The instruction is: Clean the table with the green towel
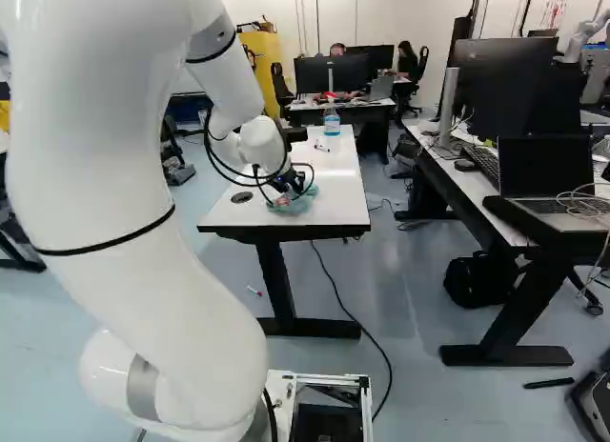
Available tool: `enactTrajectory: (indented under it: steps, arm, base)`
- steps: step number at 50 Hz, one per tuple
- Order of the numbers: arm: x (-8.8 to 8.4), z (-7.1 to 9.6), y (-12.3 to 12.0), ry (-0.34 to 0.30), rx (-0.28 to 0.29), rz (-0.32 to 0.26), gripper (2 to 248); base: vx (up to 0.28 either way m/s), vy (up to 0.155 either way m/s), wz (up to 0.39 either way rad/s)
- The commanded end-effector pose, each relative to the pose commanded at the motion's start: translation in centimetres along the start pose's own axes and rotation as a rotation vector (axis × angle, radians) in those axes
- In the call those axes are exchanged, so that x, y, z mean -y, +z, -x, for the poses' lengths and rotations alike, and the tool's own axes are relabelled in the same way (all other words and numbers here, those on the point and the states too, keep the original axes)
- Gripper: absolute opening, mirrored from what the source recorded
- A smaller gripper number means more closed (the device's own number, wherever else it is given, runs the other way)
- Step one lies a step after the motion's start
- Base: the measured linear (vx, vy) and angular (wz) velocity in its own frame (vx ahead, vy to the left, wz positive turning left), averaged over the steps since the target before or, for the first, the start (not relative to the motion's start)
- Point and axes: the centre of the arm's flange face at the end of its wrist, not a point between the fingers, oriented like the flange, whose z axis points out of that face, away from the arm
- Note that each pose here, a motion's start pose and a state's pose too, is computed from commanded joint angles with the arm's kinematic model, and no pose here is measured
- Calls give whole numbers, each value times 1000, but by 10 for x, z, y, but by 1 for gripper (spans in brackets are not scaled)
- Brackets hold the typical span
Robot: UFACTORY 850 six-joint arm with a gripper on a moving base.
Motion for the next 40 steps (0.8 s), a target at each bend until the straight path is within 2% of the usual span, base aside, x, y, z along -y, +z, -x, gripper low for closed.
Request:
enactTrajectory:
  steps: [8, 20, 40]
  arm:
    - [-8, 0, -11, 13, -18, 13, 44]
    - [-24, 7, -33, 43, -41, 40, 44]
    - [-53, 30, -46, 101, -25, 85, 44]
  base:
    - [0, 0, 0]
    - [0, 0, 0]
    - [0, 0, 0]
